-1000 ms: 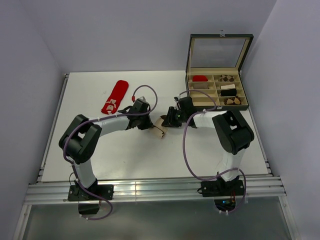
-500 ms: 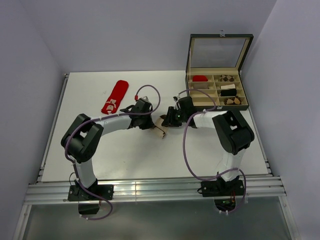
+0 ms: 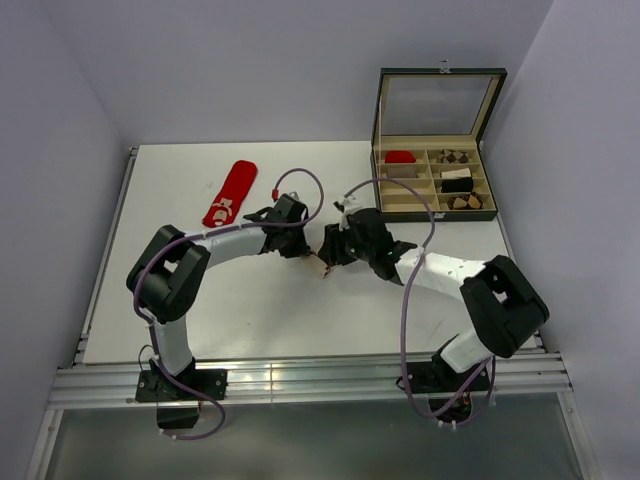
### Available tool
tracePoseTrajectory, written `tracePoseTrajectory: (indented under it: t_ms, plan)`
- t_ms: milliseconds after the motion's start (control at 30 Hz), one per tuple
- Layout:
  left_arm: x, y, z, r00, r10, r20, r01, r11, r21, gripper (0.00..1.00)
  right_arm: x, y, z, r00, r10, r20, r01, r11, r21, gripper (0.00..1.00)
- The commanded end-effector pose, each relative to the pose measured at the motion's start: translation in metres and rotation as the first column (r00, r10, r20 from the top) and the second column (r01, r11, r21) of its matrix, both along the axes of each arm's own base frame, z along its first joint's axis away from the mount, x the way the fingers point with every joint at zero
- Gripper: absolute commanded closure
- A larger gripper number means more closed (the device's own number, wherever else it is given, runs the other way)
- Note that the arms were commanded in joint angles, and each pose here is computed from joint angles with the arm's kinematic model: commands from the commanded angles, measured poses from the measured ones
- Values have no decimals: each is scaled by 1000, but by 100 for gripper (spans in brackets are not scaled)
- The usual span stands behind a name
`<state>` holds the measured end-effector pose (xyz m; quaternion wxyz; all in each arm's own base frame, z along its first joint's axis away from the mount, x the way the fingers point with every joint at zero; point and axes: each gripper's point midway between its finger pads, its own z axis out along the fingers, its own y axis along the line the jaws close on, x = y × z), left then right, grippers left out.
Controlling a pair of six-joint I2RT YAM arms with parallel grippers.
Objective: Roll the socks
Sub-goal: Roll the sock at the center of the board.
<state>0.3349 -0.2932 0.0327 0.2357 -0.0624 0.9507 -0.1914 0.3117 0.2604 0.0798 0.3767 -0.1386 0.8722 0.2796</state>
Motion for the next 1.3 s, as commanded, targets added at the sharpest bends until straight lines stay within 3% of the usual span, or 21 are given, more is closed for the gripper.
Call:
tracePoseTrajectory:
  t_ms: [0,500,600,700,733,800,967,1000,1133,1267]
  plan:
    - [-21,12,-25,996,-12,-86,19,996,87,100,-3,3,8,989,38,144,-25,996,-87,47]
    - [-19,6,-22,997,-22,-80,27,998,61,100,-21,32,-36,975,154,160,-96,941,-324,46]
    - [-18,4,-20,997,-24,-76,28,998,50,98,-25,30,-46,980,139,140,-82,932,-354,51]
    - [-16,2,-16,998,-21,-62,24,999,37,93,-27,21,-57,990,96,107,-49,926,-375,67]
    - [-15,1,-13,998,-17,-56,19,999,30,88,-30,18,-61,992,84,94,-42,923,-382,81]
    - [-13,1,-8,999,-8,-43,9,1000,24,81,-36,15,-65,996,68,55,-43,928,-371,98]
    - [-6,0,12,999,46,-3,-46,999,-26,54,-49,8,-75,989,76,-126,-107,960,-260,100]
    - [-4,-1,17,998,67,5,-67,997,-39,40,-49,7,-76,984,73,-160,-109,967,-230,100]
    - [1,-1,35,992,120,42,-116,989,-91,27,-48,1,-79,953,87,-290,-113,991,-74,100]
    - [6,3,56,981,175,86,-161,976,-150,25,-45,-5,-84,906,114,-407,-92,993,74,100]
